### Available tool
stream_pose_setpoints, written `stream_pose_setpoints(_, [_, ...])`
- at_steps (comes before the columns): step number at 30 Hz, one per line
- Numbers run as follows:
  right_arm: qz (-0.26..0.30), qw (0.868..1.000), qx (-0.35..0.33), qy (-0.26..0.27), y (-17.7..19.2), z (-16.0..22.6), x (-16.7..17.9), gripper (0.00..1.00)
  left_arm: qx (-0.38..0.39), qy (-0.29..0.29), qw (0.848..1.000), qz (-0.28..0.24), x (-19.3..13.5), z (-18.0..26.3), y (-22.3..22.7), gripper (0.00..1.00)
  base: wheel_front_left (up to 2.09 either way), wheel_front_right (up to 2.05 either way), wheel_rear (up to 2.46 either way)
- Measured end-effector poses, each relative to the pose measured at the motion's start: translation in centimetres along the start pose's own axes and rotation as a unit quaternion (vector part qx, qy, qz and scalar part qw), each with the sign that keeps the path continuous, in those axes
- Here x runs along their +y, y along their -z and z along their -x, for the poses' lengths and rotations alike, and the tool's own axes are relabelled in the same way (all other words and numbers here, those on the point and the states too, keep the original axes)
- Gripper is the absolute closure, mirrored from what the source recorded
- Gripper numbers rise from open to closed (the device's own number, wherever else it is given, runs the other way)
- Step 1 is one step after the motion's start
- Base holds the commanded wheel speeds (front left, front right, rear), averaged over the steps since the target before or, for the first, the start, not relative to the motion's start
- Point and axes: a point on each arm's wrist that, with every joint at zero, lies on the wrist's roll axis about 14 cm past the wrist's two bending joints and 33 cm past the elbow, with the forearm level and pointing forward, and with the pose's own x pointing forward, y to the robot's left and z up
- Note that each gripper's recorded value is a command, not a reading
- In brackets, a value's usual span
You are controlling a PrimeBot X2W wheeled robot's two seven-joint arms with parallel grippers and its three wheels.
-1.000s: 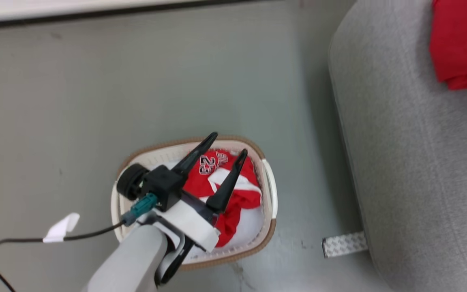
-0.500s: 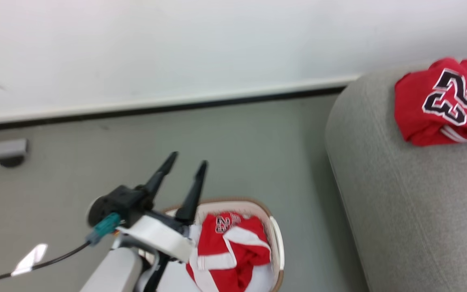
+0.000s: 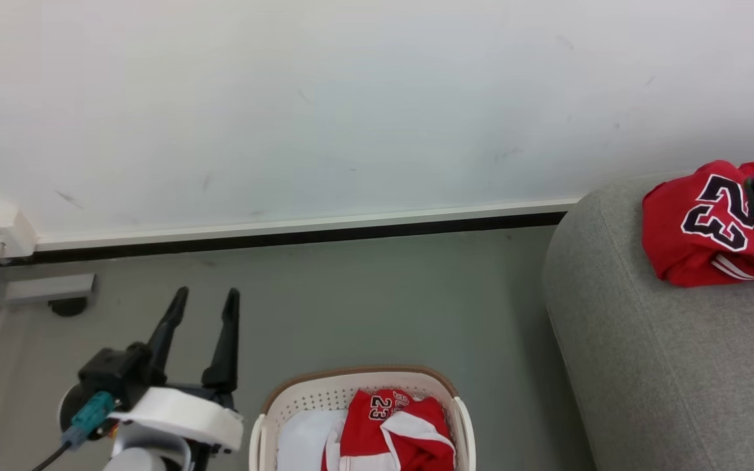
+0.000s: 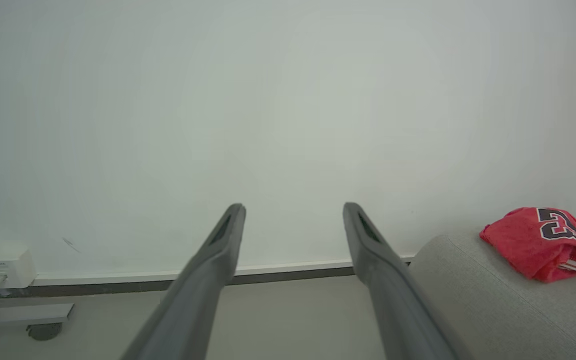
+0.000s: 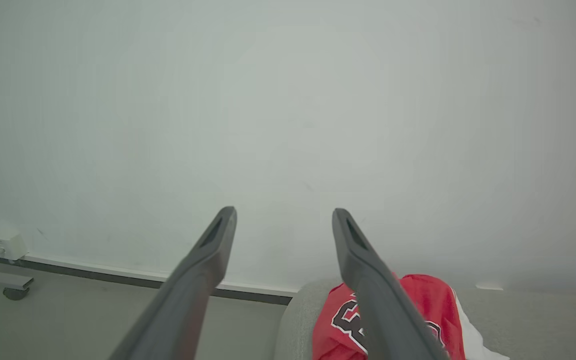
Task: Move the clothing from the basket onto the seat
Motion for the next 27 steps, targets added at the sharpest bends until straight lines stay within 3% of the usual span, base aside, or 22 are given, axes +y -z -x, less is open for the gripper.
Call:
stream_pose_setpoints(10, [-0.069, 0.996, -0.049, 0.026, 4.4, 3.2, 3.5, 0.0, 0.007, -0.059, 0.998, 0.001, 2.7, 2.7, 0.6, 0.0, 0.0, 0.0, 0.0])
stream_pose_setpoints(20, [-0.104, 0.993, -0.028, 0.049, 9.2, 6.5, 6.3, 0.0, 0.021, -0.082, 0.996, 0.013, 3.1, 5.2, 1.9, 0.0, 0.0, 0.0, 0.0])
stream_pose_setpoints(27, [-0.116, 0.992, -0.016, 0.048, 10.6, 6.8, 7.8, 0.0, 0.035, -0.078, 0.996, 0.015, 2.7, 5.5, 3.0, 0.0, 0.0, 0.0, 0.0])
